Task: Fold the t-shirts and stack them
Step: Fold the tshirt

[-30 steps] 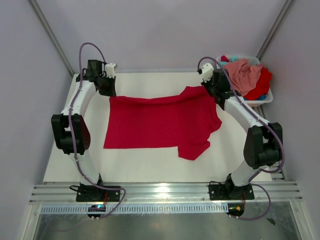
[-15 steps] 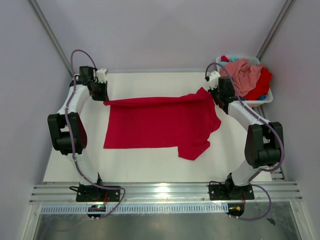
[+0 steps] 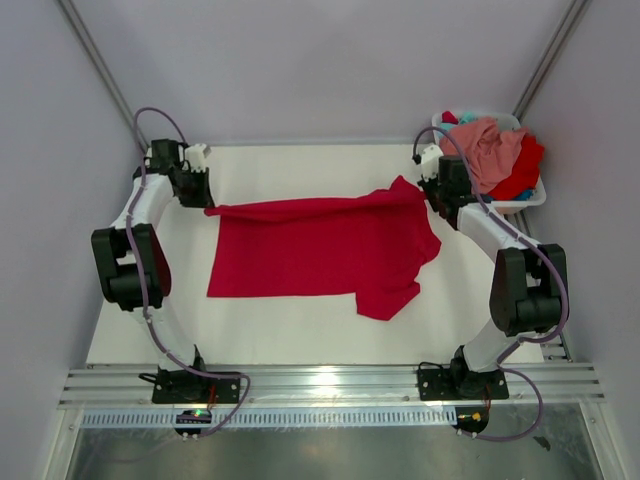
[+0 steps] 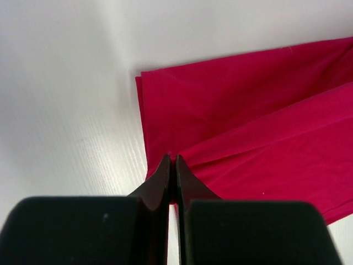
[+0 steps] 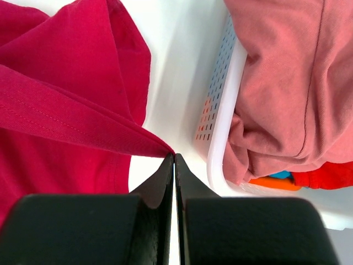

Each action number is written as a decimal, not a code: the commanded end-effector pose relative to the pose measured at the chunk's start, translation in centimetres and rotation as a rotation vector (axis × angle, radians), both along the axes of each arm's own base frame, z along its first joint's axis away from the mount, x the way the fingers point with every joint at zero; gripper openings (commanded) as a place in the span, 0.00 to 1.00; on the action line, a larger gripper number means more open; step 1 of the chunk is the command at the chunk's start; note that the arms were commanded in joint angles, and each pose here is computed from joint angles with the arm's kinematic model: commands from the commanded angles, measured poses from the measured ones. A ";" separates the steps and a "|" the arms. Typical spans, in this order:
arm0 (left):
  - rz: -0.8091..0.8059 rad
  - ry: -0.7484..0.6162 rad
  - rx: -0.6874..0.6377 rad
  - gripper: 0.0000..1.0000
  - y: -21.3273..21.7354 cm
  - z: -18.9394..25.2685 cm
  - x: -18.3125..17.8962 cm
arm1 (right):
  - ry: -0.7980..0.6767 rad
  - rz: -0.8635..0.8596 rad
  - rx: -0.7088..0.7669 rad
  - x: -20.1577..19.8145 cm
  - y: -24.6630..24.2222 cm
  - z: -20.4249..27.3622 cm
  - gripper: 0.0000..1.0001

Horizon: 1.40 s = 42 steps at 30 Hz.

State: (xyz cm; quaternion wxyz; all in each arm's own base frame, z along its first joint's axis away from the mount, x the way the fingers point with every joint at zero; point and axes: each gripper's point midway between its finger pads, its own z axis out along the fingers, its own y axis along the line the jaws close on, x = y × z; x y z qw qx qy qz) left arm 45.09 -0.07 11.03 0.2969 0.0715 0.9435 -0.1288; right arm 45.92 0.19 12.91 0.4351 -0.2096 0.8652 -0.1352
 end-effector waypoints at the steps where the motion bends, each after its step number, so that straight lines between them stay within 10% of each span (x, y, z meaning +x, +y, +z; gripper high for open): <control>1: -0.045 -0.048 0.000 0.00 0.2 2.2 -0.1 | -0.057 -0.003 0.017 0.1 -0.4 2.6 0.03; 10: -0.135 -0.014 -0.127 0.13 -2.2 4.4 0.6 | 0.007 0.152 0.099 -1.1 2.5 4.5 0.03; 19: -0.171 0.079 -0.172 0.76 -2.7 3.8 0.7 | 0.055 0.244 0.158 -1.6 4.4 5.7 0.65; 28: -0.143 0.009 -0.181 0.88 -2.7 3.8 2.9 | 0.088 0.246 0.179 0.2 4.9 3.5 0.70; 42: -0.251 0.119 -0.065 0.82 -8.0 -1.2 5.0 | 0.146 0.213 0.221 6.5 6.6 -0.7 0.70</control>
